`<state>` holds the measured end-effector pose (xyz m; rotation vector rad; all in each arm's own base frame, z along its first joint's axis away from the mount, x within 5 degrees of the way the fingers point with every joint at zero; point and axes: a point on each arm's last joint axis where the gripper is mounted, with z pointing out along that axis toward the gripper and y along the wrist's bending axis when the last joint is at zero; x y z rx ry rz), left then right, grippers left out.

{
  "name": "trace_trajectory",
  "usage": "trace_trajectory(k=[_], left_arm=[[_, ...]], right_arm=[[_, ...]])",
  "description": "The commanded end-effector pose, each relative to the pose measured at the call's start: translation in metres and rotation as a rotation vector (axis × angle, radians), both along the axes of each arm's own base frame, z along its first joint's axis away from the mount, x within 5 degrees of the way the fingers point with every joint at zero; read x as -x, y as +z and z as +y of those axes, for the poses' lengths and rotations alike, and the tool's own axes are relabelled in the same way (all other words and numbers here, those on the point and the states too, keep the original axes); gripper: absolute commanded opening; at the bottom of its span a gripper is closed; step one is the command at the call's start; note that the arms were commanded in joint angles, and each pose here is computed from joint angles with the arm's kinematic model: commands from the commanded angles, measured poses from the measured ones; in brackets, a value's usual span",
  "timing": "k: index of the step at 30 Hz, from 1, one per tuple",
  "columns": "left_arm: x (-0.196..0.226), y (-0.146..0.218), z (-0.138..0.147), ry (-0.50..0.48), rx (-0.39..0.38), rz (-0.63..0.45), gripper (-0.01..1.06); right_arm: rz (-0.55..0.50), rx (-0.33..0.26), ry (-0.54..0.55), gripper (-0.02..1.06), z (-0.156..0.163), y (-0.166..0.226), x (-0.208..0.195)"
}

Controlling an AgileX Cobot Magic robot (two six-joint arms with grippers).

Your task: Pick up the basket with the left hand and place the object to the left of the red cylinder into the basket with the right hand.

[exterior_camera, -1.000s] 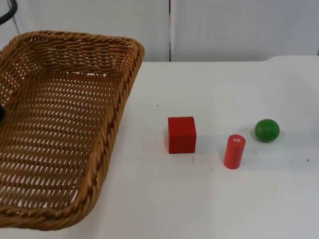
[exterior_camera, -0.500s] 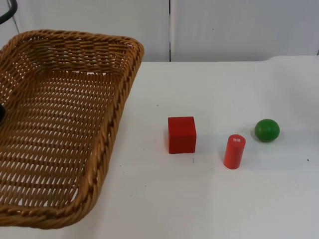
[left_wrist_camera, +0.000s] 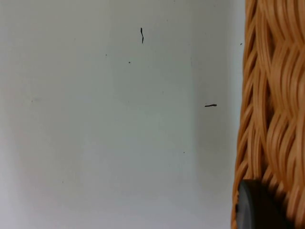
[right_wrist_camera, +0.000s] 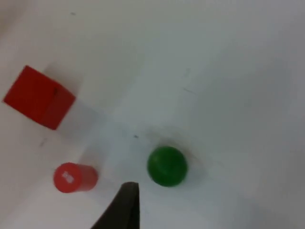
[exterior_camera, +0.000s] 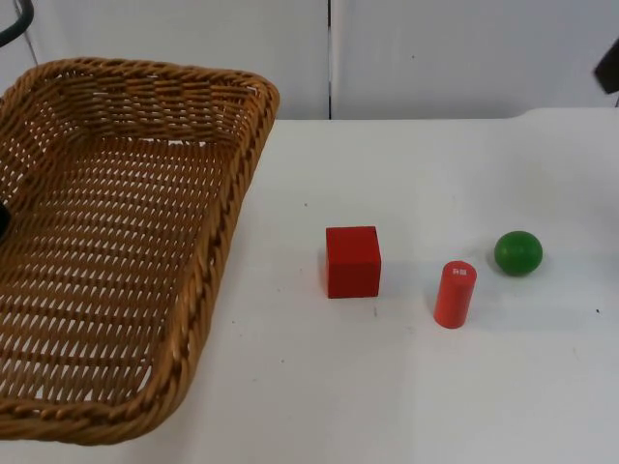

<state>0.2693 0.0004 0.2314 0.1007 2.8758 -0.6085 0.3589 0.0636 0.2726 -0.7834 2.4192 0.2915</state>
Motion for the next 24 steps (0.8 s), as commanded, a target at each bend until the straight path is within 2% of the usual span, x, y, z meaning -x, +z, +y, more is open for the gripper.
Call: trace_trajectory(k=[1, 3, 6, 9, 12, 22, 24], left_arm=[[0.002, 0.005, -0.002, 0.017, 0.031, -0.014, 0.00], [0.002, 0.005, -0.002, 0.017, 0.031, -0.014, 0.00], [0.002, 0.005, -0.002, 0.017, 0.031, -0.014, 0.00], [0.002, 0.005, -0.002, 0.019, 0.032, -0.013, 0.00], [0.002, 0.005, -0.002, 0.021, 0.032, -0.012, 0.00], [0.002, 0.005, -0.002, 0.025, 0.033, -0.010, 0.00], [0.002, 0.005, -0.002, 0.025, 0.033, -0.010, 0.00]], right_arm=[[-0.015, -0.028, 0.060, 1.05, 0.005, -0.005, -0.005], [-0.011, -0.057, 0.114, 1.05, 0.010, -0.018, -0.012], [-0.017, -0.067, 0.178, 1.05, 0.016, -0.028, -0.016], [-0.045, -0.024, 0.287, 1.05, 0.035, -0.048, -0.022], [-0.067, 0.002, 0.317, 1.05, 0.049, -0.058, -0.024], [-0.076, 0.018, 0.487, 1.05, 0.113, -0.085, -0.042], [-0.071, 0.019, 0.506, 1.05, 0.118, -0.090, -0.043]])
